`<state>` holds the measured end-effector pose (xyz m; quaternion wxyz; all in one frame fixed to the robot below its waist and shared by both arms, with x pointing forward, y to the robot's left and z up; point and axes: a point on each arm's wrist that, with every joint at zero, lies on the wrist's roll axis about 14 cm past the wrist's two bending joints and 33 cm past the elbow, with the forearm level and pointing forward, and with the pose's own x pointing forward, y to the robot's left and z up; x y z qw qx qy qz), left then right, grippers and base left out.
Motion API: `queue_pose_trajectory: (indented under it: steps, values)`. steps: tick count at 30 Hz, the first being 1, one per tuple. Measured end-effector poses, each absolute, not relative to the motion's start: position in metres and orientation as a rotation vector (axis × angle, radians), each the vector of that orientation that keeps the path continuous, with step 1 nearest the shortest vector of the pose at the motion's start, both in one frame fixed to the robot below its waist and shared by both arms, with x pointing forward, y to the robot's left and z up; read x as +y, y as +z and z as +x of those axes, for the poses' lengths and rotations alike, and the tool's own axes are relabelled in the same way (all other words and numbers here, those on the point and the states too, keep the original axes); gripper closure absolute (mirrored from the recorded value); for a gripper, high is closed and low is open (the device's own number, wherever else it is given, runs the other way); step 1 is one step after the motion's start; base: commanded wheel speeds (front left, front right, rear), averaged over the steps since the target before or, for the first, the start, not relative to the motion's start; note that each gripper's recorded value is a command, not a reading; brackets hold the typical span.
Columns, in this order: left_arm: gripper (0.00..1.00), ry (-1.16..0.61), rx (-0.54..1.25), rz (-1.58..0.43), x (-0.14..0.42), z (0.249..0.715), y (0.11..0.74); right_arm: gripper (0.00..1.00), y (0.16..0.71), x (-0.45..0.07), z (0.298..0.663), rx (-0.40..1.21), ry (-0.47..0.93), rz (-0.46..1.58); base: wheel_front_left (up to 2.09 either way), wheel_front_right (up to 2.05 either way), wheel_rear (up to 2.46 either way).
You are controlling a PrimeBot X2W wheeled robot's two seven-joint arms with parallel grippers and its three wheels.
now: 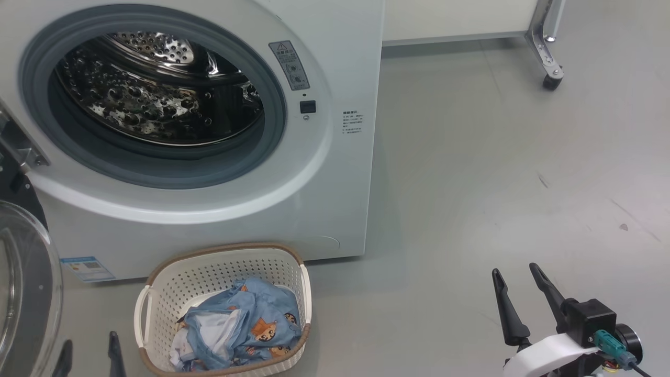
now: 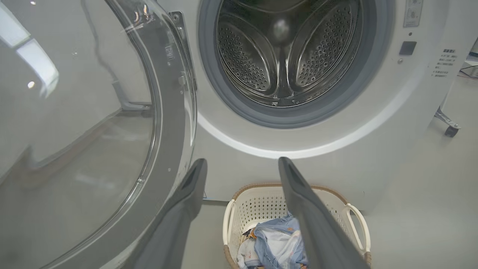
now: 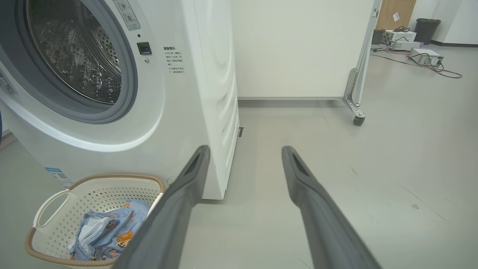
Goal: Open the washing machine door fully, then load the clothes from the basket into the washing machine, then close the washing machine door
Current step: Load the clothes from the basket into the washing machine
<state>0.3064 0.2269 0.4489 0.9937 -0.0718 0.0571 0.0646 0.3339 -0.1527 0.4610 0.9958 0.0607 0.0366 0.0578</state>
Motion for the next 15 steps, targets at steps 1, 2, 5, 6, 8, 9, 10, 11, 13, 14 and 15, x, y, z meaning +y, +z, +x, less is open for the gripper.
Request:
queue_pose_trajectory:
  steps: [1,2,5,6,8,9,10,11,13,14,15]
  values:
    - [0.0,0.118,0.127,-0.144,0.223,0.307,0.445,0.0,0.46,-0.153,0.334,0.076,0.114,0.122,0.0,0.0,0.0]
    - [0.0,0.106,0.144,-0.143,0.219,0.308,0.441,0.0,0.459,-0.153,0.335,0.08,0.114,0.122,0.0,0.0,0.0]
    - [0.0,0.065,0.208,-0.147,0.205,0.308,0.423,0.0,0.455,-0.153,0.338,0.093,0.114,0.124,0.0,0.0,0.0]
    - [0.0,0.056,0.228,-0.152,0.202,0.309,0.417,0.0,0.454,-0.152,0.34,0.098,0.115,0.124,0.0,0.0,0.0]
    - [0.0,0.046,0.255,-0.177,0.197,0.315,0.409,0.0,0.45,-0.152,0.343,0.109,0.114,0.126,0.0,0.0,0.0]
    - [0.0,0.035,0.272,-0.177,0.194,0.319,0.405,0.0,0.448,-0.152,0.344,0.115,0.114,0.127,0.0,0.0,0.0]
    - [0.0,0.021,0.287,-0.177,0.189,0.323,0.401,0.0,0.446,-0.151,0.346,0.123,0.116,0.132,0.0,0.0,0.0]
    - [0.0,0.016,0.302,-0.187,0.186,0.327,0.398,0.0,0.444,-0.149,0.347,0.131,0.119,0.133,0.0,0.0,0.0]
    - [0.0,-0.012,0.331,-0.195,0.178,0.336,0.39,0.0,0.438,-0.149,0.349,0.148,0.12,0.134,0.0,0.0,0.0]
    - [0.0,-0.016,0.344,-0.199,0.176,0.34,0.386,0.0,0.436,-0.149,0.35,0.156,0.119,0.135,0.0,0.0,0.0]
    - [0.0,-0.021,0.361,-0.206,0.174,0.343,0.382,0.0,0.433,-0.149,0.351,0.164,0.117,0.135,0.0,0.0,0.0]
